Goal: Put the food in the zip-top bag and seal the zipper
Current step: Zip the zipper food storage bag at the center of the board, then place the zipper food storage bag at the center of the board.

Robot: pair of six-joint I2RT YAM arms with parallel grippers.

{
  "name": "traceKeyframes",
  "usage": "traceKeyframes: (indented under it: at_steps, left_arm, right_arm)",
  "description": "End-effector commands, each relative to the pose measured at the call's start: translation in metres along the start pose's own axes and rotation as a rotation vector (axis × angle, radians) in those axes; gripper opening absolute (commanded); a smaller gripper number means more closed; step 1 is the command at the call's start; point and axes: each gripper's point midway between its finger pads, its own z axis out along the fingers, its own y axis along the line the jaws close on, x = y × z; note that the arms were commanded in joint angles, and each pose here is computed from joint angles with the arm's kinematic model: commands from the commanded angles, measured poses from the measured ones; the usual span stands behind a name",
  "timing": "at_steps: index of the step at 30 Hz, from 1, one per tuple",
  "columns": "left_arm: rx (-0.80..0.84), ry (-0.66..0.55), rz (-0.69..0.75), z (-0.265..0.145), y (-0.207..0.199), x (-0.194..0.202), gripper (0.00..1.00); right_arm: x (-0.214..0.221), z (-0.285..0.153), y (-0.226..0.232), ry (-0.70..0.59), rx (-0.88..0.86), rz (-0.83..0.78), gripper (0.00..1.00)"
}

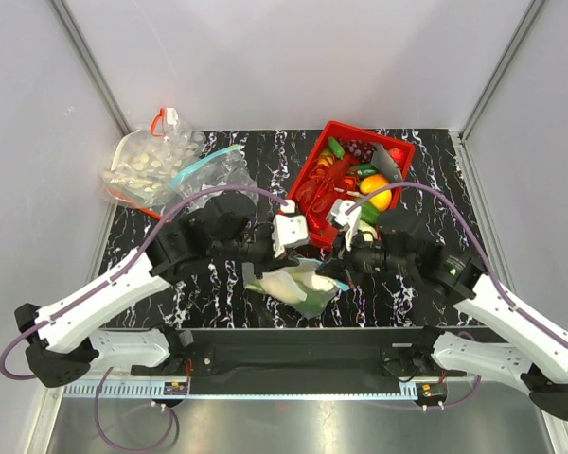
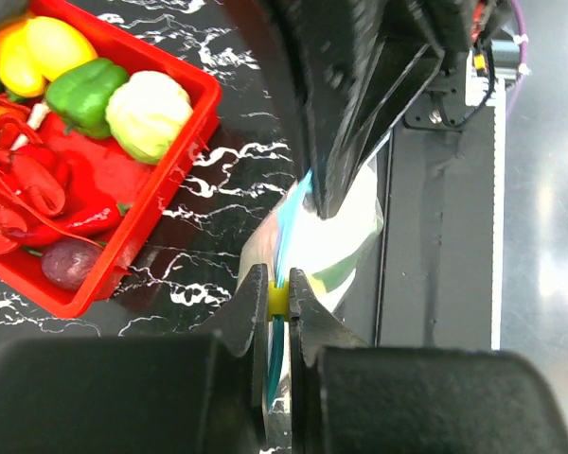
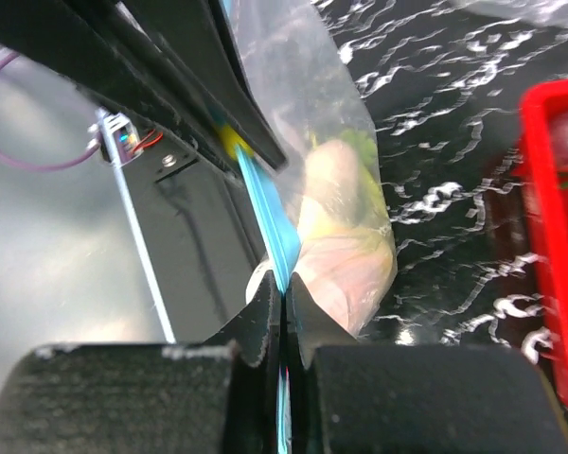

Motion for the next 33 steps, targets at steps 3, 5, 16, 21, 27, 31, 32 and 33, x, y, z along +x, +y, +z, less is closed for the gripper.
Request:
traceKeyframes:
  at_steps: [3,5,16,21,27,31,32,33]
  left_arm:
    - [-0.152,0.011,-0.103,-0.021,0.025,0.009,0.00]
    - [-0.192,0.043,-0.134,-0.023,0.033,0.018,0.00]
    - [-0.371,0.132,-0.271,-0.040,0.057,0.044,0.00]
    - [-0.450,0.165,-0.321,-0.049,0.067,0.057,0.00]
    - [-0.604,0.208,-0.473,-0.052,0.096,0.088,0.00]
    - [-0.638,0.175,-0.541,-0.048,0.114,0.089,0.00]
    - [-0.638,0.151,-0.543,-0.045,0.119,0.082,0.00]
    - [-0.647,0.146,-0.550,-0.042,0.123,0.079,0.00]
  right_arm:
    - [0.002,-0.020,-0.036,-0.037,0.246,0.024,0.00]
    - [0.006,-0.020,-0.050,-0.020,0.319,0.038,0.00]
    - [0.024,-0.038,-0.119,0.040,0.750,0.155,0.00]
    - [0.024,-0.053,-0.135,0.014,0.837,0.220,0.00]
    - [0.034,-0.074,-0.153,0.016,0.958,0.292,0.00]
    - [0.030,-0.075,-0.152,-0.021,0.943,0.306,0.00]
    - [0.027,-0.074,-0.152,-0.029,0.940,0.304,0.00]
    - [0.026,-0.073,-0.153,-0.028,0.940,0.302,0.00]
